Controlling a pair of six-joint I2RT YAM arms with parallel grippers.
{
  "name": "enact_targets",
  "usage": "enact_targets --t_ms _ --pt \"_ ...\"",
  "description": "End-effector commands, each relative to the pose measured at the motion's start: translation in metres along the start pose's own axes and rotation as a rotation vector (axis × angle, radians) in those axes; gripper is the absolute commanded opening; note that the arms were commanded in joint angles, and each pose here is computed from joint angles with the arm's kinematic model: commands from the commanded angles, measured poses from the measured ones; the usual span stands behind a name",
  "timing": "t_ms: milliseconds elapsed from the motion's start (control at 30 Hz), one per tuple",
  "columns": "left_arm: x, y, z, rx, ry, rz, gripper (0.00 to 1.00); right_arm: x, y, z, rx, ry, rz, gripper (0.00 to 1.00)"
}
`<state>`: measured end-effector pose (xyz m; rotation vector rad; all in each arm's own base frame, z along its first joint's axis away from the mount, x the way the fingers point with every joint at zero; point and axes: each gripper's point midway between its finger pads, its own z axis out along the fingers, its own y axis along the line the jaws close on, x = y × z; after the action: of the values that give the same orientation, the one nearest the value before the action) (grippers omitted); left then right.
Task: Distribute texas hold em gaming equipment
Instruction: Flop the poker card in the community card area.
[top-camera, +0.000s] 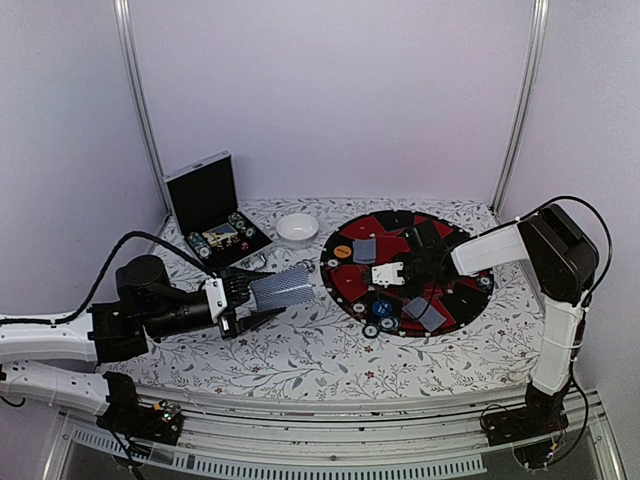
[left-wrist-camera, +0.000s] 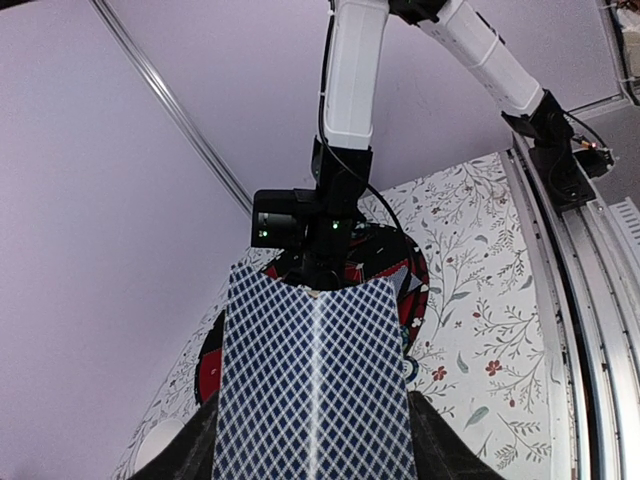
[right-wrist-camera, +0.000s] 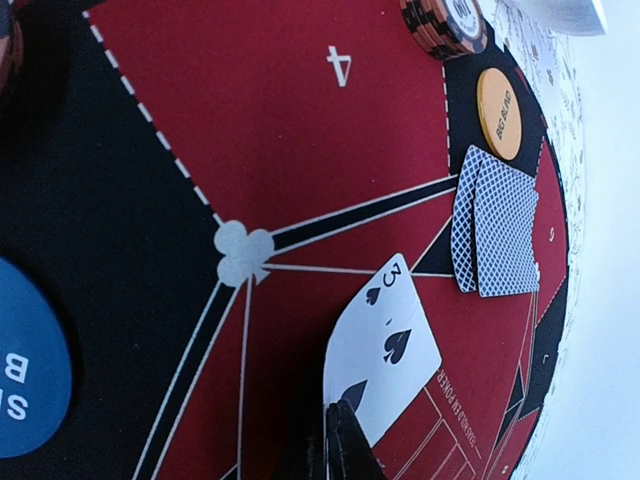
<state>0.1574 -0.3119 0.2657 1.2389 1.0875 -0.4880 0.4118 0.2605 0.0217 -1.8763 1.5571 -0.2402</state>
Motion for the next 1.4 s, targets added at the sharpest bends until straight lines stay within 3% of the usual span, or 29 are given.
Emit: enact_targets --t_ms 0,133,333,667,933,1000,1067,1200,1367 --pt "-0.008 0.002 -0.001 -0.013 -0.030 0.010 0.52 -0.002 0.013 0.003 -0.057 -0.019 -0.005 0.07" --pt "-0.009 0.002 -0.001 -0.013 -0.032 0.011 0.52 -0.001 0.015 0.002 -0.057 -0.012 -0.034 0.08" --pt "-0.008 0.003 -0.001 -0.018 -0.030 0.014 0.52 -0.005 0.006 -0.006 -0.033 -0.022 -0.023 0.24" --pt "-0.010 0.003 -0.002 -0.014 -0.034 0.012 0.52 -0.005 0.009 -0.027 -0.014 0.013 -0.050 0.33" --pt "-0.012 0.004 -0.003 -0.016 -0.042 0.012 0.52 -0.028 -0.021 -0.062 0.099 -0.032 0.004 0.61" --pt "-0.012 0.004 -0.003 -0.016 -0.042 0.012 0.52 -0.043 -0.050 -0.087 0.207 -0.091 0.078 0.73" --pt "-0.013 0.004 -0.004 -0.017 -0.043 0.012 0.52 -0.064 -0.089 -0.126 0.330 -0.195 0.181 0.99" --pt "-0.013 0.003 -0.003 -0.015 -0.044 0.011 0.52 -0.111 -0.149 -0.222 0.406 -0.483 0.501 0.99" --pt "-0.012 0.005 -0.002 -0.028 -0.040 0.011 0.52 -0.184 -0.130 -0.303 0.052 -0.883 0.738 0.99"
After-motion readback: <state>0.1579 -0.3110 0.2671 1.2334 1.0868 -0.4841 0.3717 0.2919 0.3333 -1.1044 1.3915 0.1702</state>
